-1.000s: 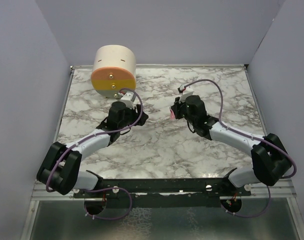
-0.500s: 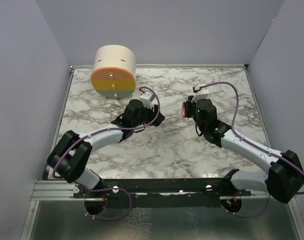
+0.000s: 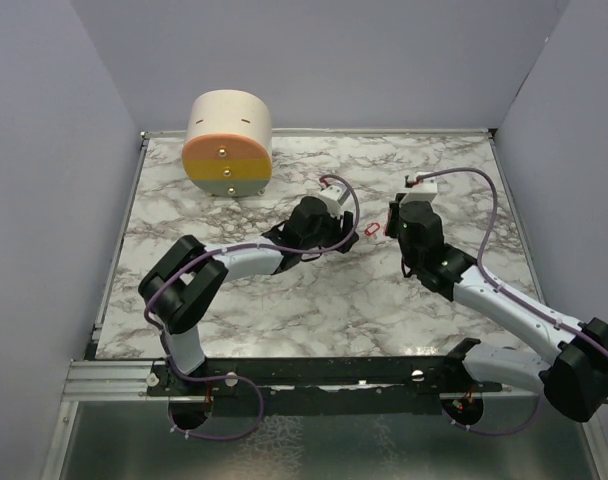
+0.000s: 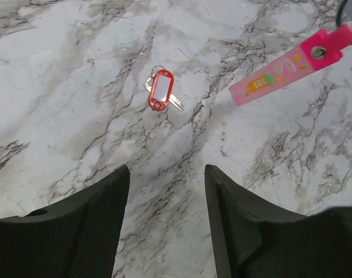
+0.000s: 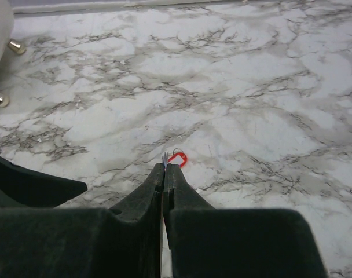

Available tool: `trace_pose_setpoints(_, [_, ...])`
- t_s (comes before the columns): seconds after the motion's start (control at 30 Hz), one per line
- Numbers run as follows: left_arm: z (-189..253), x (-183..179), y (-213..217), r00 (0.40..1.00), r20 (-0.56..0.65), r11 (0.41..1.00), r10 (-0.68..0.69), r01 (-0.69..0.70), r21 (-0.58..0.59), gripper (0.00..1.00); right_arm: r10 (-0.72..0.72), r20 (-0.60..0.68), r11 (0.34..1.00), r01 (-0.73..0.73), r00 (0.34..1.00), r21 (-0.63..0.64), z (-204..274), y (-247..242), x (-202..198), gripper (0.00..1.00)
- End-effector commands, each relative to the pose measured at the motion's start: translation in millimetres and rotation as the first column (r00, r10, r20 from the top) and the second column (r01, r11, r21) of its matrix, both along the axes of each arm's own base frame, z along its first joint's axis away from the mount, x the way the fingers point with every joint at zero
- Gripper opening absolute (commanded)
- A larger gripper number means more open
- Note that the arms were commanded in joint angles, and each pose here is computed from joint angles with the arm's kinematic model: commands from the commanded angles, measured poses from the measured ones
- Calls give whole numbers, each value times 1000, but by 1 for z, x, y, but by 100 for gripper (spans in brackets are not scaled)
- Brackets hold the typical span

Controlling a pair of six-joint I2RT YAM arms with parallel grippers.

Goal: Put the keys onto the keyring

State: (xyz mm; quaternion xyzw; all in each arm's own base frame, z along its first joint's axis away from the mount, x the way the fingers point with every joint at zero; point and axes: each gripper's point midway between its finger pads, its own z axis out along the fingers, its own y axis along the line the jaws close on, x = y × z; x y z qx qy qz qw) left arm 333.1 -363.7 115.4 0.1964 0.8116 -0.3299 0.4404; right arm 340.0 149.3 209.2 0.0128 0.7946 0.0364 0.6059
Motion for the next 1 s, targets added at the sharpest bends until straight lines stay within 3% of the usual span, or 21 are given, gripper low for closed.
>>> trace_pose_setpoints(0.0, [-7, 12, -21, 999, 48, 999, -4, 3, 33, 56, -124, 22, 992, 124, 992, 9, 20, -29, -12, 1])
trace_pose_setpoints(0.63, [-35, 63, -86, 983, 147, 985, 111, -129, 117, 56, -155, 91, 986, 149, 984, 73, 64, -58, -43, 1])
trace_pose_setpoints(0.97, [-51, 68, -99, 958, 229, 954, 172, -220, 204, 58, -135, 102, 989, 127, 986, 78, 66, -55, -44, 1])
